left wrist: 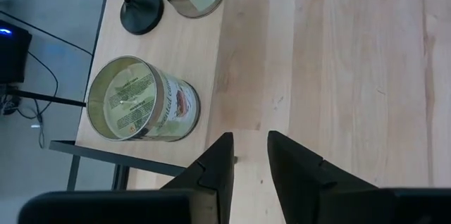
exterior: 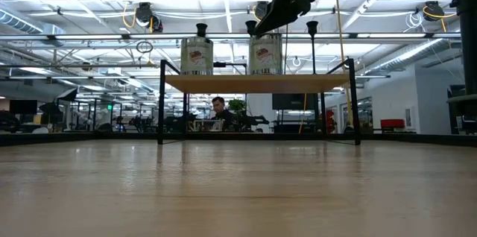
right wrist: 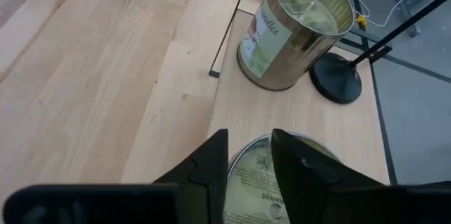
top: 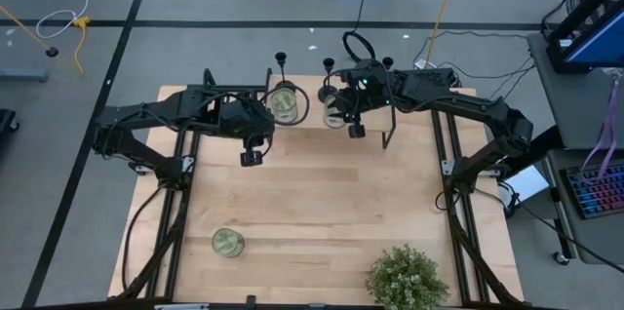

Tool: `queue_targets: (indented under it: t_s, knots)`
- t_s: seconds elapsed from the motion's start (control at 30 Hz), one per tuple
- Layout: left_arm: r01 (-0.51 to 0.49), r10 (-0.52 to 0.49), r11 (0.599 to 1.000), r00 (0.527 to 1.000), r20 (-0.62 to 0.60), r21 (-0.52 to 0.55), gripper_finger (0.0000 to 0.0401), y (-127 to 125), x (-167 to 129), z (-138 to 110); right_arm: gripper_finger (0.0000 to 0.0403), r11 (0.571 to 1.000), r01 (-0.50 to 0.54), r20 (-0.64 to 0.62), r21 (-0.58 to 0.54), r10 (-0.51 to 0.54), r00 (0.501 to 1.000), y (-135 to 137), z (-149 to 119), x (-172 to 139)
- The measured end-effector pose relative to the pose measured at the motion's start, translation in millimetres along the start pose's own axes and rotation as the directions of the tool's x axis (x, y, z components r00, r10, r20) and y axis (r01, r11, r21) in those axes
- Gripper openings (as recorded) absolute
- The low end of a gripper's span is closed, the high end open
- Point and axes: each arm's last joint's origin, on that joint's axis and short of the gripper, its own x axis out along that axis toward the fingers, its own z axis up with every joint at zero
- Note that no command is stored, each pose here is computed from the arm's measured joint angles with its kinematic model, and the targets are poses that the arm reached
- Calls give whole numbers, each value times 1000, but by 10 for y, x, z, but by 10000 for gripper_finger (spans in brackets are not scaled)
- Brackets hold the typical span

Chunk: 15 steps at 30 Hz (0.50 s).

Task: Pick & Place candle stick holders
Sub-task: Put the right scented candle on the shelf

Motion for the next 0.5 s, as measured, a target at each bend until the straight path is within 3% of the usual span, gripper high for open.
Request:
queue_targets:
  t_s: [0.3, 0.5]
  knots:
    - [0, 0, 1000, 1000, 0, 0, 93, 0, 0, 0, 105, 997, -56, -99, 56, 62, 993, 68, -92, -24]
    - [0, 0, 1000, 1000, 0, -6, 93, 0, 0, 0, 105, 999, -31, -45, 18, 32, 998, 36, -41, -19]
